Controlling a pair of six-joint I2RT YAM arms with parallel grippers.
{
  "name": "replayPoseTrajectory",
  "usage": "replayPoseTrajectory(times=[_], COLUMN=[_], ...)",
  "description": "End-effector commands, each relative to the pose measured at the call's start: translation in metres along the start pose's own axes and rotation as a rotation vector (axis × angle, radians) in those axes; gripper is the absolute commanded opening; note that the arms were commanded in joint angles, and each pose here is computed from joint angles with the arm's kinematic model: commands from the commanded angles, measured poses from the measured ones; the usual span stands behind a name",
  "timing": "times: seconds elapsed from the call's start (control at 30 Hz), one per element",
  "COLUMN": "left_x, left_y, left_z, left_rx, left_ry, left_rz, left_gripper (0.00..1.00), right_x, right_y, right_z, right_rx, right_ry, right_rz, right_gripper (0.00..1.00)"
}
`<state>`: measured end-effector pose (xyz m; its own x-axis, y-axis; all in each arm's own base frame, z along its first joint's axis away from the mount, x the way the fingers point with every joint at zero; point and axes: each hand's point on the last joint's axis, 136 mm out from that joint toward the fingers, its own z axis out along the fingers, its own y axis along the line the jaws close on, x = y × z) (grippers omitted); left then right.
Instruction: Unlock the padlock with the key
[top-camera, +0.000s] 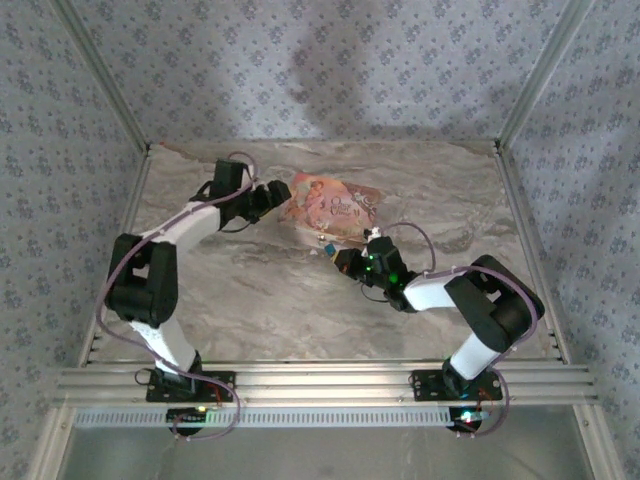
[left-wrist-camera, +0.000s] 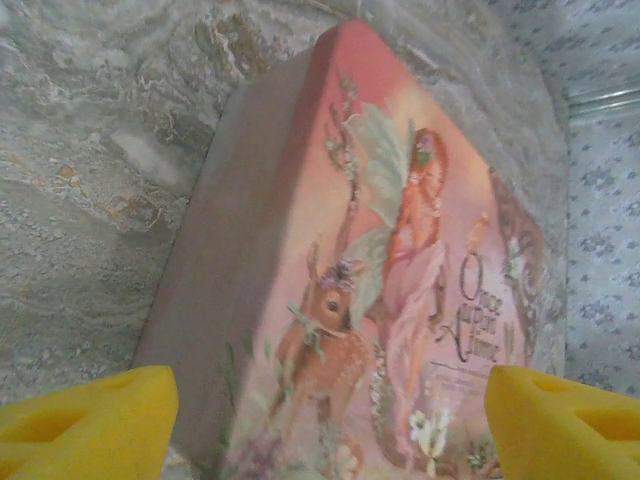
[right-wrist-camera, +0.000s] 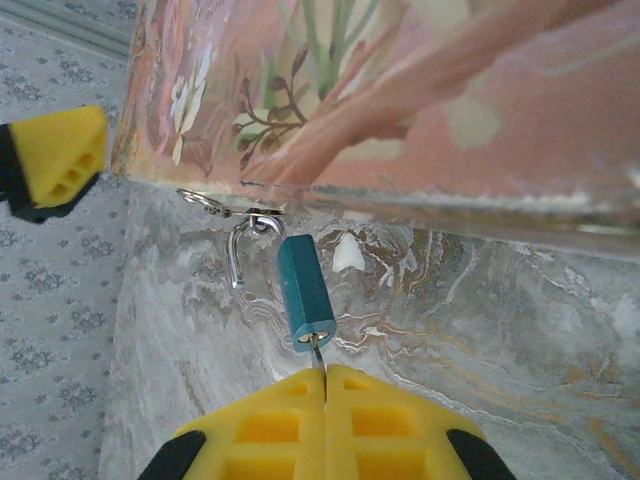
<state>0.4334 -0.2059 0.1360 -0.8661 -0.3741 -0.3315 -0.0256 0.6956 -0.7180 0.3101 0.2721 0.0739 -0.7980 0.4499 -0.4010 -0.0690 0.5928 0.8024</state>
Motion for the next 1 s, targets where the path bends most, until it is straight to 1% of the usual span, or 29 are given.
replayPoseTrajectory(times=[0.0, 0.1, 0.23, 0.3, 0.43, 0.53, 0.7, 0.8, 0.97], left_x=[0.002, 0.011, 0.023, 0.027, 0.036, 0.044, 0.058, 0.068, 0.083], left_y=[-0.007, 0.001, 0.008, 0.011, 0.017, 0.022, 0.03, 0.036, 0.042], left_z=[0.008, 0.021, 0.028, 0.029, 0.029, 0.028, 0.024, 0.021, 0.01], left_rx=[0.031, 0.031, 0.031, 0.033, 0.027, 0.02, 0.004, -0.012, -0.04], left_ry=[0.047, 0.087, 0.119, 0.119, 0.134, 0.145, 0.152, 0.156, 0.141], left_rz=[0.047, 0.032, 0.014, 0.006, -0.004, -0.011, -0.031, -0.044, -0.07], left_gripper=[0.8, 0.78, 0.75, 0.74, 0.71, 0.7, 0.67, 0.66, 0.66], right_x=[0.001, 0.002, 0.003, 0.002, -0.003, -0.011, -0.034, -0.046, -0.061], right_y=[-0.004, -0.005, -0.008, -0.008, -0.005, 0.006, 0.012, 0.017, 0.021], right_z=[0.0, -0.001, -0.006, -0.009, -0.018, -0.024, -0.03, -0.028, -0.019], right_rx=[0.002, 0.009, 0.031, 0.048, 0.073, 0.04, -0.02, -0.071, -0.114], right_ry=[0.002, 0.007, 0.011, 0.019, 0.027, 0.032, 0.017, 0.034, 0.053], right_rz=[0.002, -0.012, -0.043, -0.084, -0.196, -0.295, -0.384, -0.428, -0.528], right_gripper=[0.07, 0.15, 0.22, 0.26, 0.33, 0.39, 0.5, 0.51, 0.53])
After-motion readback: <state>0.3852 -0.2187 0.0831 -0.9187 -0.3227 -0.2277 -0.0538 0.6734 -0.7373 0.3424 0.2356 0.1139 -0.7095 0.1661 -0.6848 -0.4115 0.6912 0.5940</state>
